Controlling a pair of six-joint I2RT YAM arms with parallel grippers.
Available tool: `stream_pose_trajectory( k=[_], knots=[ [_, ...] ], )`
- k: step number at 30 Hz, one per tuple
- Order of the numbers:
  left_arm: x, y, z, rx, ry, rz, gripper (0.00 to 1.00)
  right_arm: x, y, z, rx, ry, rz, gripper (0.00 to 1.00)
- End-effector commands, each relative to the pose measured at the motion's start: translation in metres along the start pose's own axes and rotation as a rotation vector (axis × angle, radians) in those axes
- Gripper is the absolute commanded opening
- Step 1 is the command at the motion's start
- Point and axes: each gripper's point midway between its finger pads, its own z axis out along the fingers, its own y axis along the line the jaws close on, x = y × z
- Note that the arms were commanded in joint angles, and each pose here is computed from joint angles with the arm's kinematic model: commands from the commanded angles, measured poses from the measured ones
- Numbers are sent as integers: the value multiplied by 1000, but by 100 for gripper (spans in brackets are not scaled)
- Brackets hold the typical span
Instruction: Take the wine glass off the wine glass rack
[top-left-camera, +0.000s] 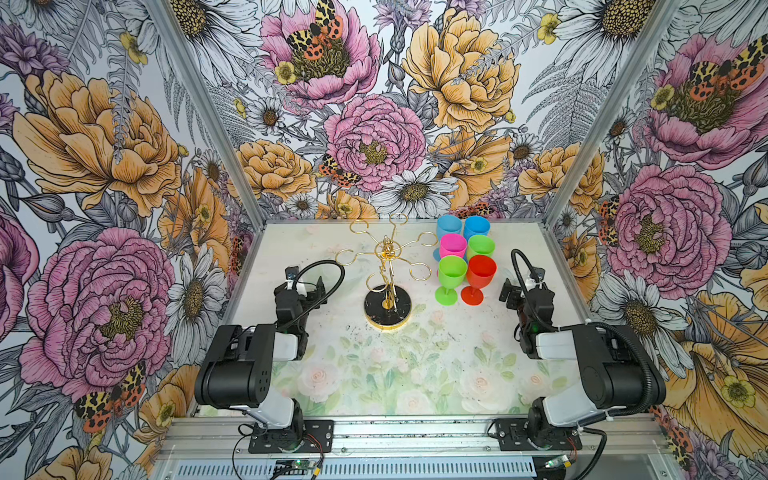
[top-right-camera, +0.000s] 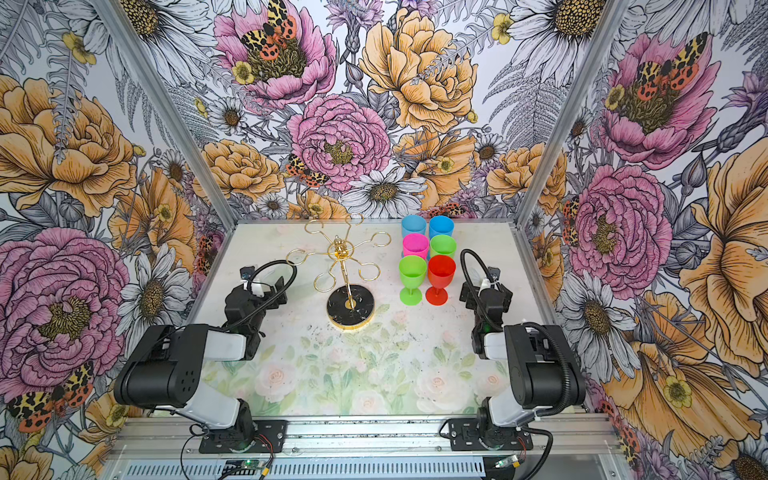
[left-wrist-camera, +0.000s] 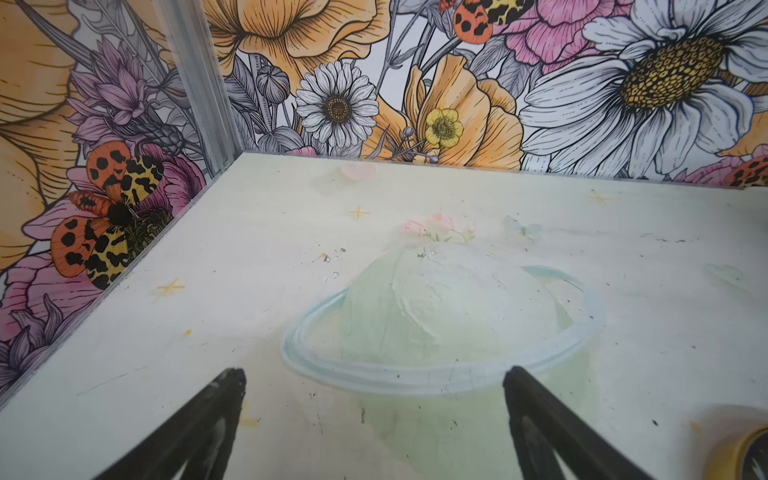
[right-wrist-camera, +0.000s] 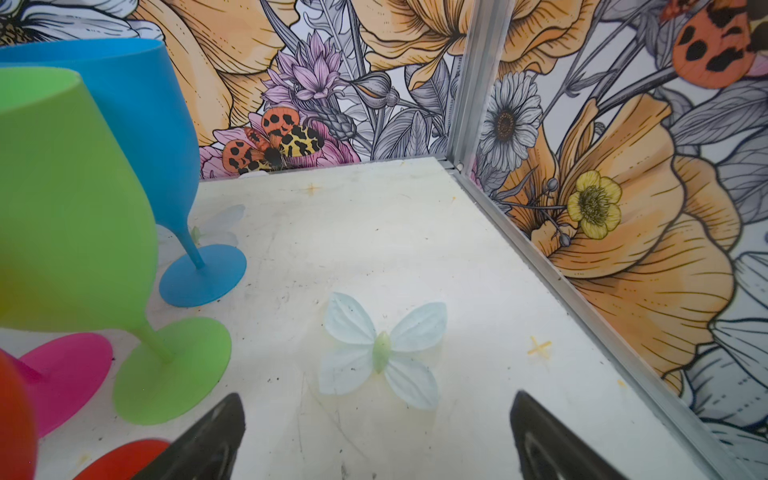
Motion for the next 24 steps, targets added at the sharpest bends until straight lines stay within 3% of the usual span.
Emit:
stream_pose_trajectory(
  k=[1, 24],
  knots=[
    [-8, -1, 2, 21, -19, -2, 99, -17, 2, 1, 1, -62, 2, 99],
    [-10, 3, 2, 5, -28, -14, 99, -16, 5, 3, 4, -48, -12, 100]
  ],
)
